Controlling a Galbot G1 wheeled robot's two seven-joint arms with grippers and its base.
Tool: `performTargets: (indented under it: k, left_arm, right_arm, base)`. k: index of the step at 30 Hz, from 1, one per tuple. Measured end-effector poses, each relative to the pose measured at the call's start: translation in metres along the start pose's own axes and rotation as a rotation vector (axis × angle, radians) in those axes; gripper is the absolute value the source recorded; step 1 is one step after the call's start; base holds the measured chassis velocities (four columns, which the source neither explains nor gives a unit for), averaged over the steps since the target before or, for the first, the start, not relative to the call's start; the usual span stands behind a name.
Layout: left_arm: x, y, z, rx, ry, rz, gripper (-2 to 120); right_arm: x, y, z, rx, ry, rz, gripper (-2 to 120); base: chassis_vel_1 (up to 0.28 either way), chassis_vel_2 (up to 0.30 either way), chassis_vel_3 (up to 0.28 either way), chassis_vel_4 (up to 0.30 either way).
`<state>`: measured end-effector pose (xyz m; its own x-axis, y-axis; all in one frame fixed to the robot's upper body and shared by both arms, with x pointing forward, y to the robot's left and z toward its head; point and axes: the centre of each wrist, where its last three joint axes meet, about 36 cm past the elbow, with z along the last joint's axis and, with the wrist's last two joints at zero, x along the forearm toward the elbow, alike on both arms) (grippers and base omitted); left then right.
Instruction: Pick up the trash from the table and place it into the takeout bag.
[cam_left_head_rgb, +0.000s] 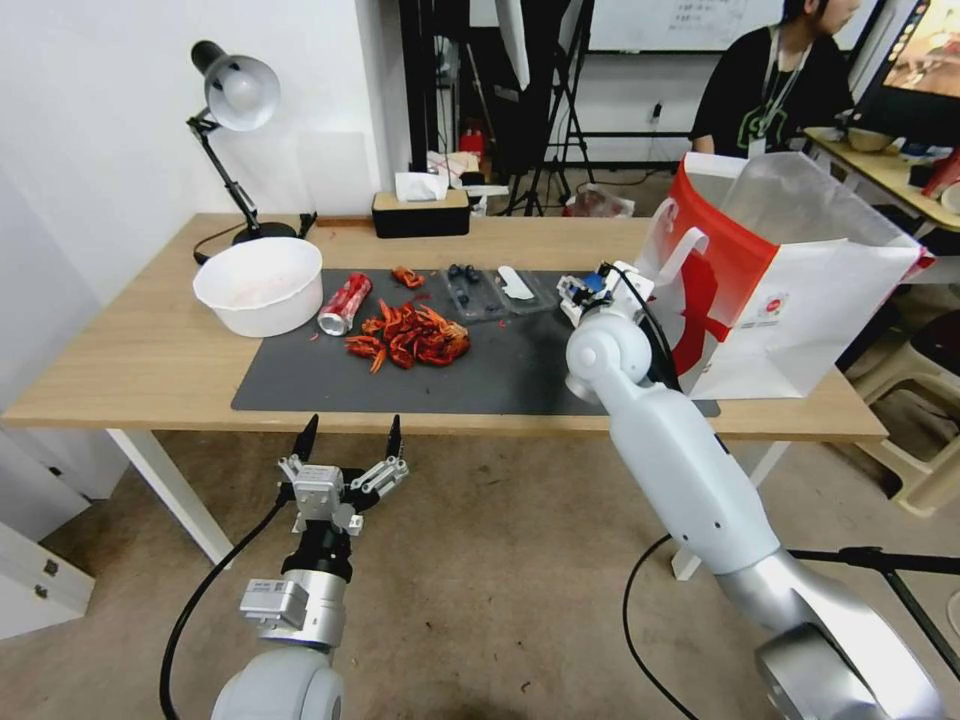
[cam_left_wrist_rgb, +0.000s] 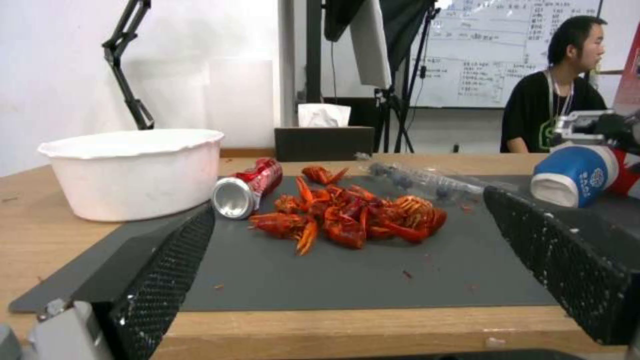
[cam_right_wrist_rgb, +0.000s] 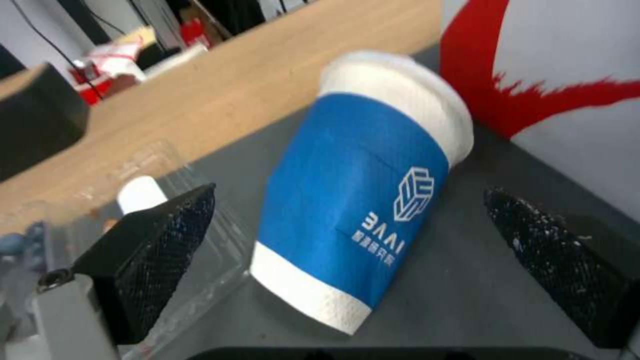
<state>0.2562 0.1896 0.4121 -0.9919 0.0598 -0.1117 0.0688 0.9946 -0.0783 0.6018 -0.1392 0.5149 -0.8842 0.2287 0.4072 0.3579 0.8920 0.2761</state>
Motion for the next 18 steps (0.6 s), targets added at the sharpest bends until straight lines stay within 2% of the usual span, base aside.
performTargets:
  k: [6,11,13,14,16,18]
  left_arm:
    - [-0.001,-0.001,0.001,0.002,0.0,0.001,100]
    - [-0.001,-0.001,0.002,0.003,0.001,0.001,100]
    - [-0.001,0.0,0.002,0.004,0.001,0.0,100]
    - [-0.001,0.0,0.002,0.004,0.001,0.0,100]
    - [-0.002,0.0,0.002,0.005,0.0,-0.003,100]
    - [-0.002,0.001,0.002,0.005,0.0,-0.004,100]
  right_arm:
    - [-0.015,0.01,-0.005,-0.003,0.034,0.028,100]
    - [-0.026,0.018,-0.006,-0.005,0.066,0.046,92]
    - [-0.03,0.02,-0.005,-0.006,0.087,0.053,81]
    - [-0.03,0.02,-0.005,-0.006,0.087,0.053,81]
    - [-0.033,0.021,-0.002,-0.01,0.105,0.059,69]
    - [-0.033,0.022,-0.002,-0.011,0.108,0.059,67]
  base:
    - [0.0,0.0,0.0,0.0]
    - [0.0,0.0,0.0,0.0]
    - [0.0,0.0,0.0,0.0]
    - [0.0,0.0,0.0,0.0]
    - [0.0,0.0,0.0,0.0]
    - [0.0,0.0,0.0,0.0]
